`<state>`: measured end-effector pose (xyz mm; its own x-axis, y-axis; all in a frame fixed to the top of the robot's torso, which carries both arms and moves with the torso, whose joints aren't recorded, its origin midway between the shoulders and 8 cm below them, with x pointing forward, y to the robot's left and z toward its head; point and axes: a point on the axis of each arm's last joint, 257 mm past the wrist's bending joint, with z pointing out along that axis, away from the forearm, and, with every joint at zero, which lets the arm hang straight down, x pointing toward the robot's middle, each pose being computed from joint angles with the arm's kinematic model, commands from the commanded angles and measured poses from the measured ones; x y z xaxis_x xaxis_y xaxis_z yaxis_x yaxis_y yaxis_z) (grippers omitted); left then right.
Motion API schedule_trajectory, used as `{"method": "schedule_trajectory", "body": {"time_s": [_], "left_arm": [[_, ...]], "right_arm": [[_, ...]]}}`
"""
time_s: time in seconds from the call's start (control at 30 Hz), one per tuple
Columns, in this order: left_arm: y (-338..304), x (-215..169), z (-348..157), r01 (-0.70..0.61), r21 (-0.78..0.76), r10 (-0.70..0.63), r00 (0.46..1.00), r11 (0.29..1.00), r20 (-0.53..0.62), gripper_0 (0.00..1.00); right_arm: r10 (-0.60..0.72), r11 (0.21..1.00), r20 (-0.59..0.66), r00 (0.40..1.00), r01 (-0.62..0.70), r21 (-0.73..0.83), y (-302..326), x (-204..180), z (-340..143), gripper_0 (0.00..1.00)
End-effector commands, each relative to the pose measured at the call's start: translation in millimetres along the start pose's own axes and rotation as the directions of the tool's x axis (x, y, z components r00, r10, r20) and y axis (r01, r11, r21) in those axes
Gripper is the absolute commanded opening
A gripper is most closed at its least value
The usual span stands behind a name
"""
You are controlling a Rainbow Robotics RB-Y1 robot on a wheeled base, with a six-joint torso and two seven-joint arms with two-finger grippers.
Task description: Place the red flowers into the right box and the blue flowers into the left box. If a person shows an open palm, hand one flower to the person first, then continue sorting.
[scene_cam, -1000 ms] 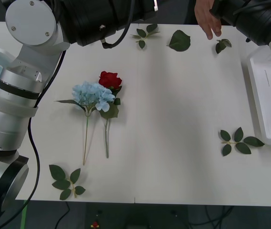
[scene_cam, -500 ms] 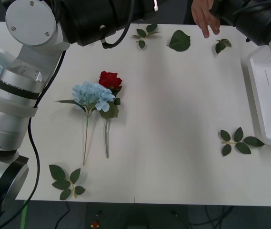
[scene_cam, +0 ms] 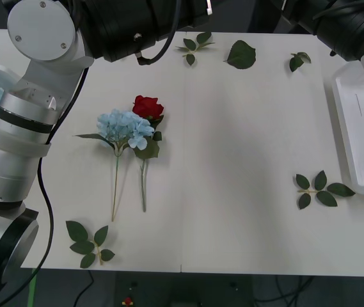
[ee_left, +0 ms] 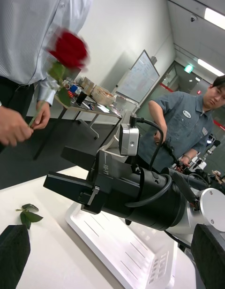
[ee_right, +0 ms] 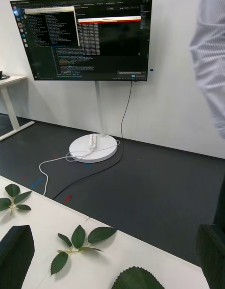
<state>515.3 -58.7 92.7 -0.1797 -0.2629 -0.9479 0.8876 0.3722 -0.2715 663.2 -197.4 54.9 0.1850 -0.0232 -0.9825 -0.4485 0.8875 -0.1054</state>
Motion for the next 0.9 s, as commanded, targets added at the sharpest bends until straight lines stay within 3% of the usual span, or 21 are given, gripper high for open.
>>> {"method": "schedule_trajectory", "body": {"time_s": [0.03, 0.23, 0.43, 0.47, 0.53, 0.63, 0.9], "left_arm": [[-27, -24, 13, -0.035, 0.052, 0.033, 0.999, 0.998, 0.036, 1.00], [-27, -24, 13, -0.035, 0.052, 0.033, 0.999, 0.998, 0.036, 1.00], [-27, -24, 13, -0.035, 0.052, 0.033, 0.999, 0.998, 0.036, 1.00], [-22, -3, 13, -0.004, 0.048, 0.004, 1.000, 0.999, 0.005, 1.00], [-22, -3, 13, -0.004, 0.048, 0.004, 1.000, 0.999, 0.005, 1.00], [-27, -5, 9, -0.012, 0.061, 0.012, 1.000, 0.998, 0.005, 1.00], [-40, -32, -7, -0.009, 0.105, 0.007, 1.000, 0.994, 0.019, 1.00]], "right_arm": [[0.000, 0.999, 0.072, 0.997, 0.003, -0.041, 15, -45, 8, 1.00], [0.001, 0.994, 0.033, 0.999, 0.003, -0.108, 20, -46, -14, 1.00], [-0.023, 0.977, -0.031, 0.999, 0.016, -0.212, 33, -43, -77, 1.00], [-0.024, 0.973, -0.041, 0.999, 0.014, -0.230, 36, -44, -90, 1.00], [-0.027, 0.972, -0.047, 0.999, 0.015, -0.236, 37, -43, -93, 1.00], [-0.031, 0.953, -0.117, 0.993, -0.006, -0.304, 42, -40, -154, 1.00], [-0.048, 0.916, -0.217, 0.975, -0.044, -0.399, 45, -42, -243, 1.00]]}}
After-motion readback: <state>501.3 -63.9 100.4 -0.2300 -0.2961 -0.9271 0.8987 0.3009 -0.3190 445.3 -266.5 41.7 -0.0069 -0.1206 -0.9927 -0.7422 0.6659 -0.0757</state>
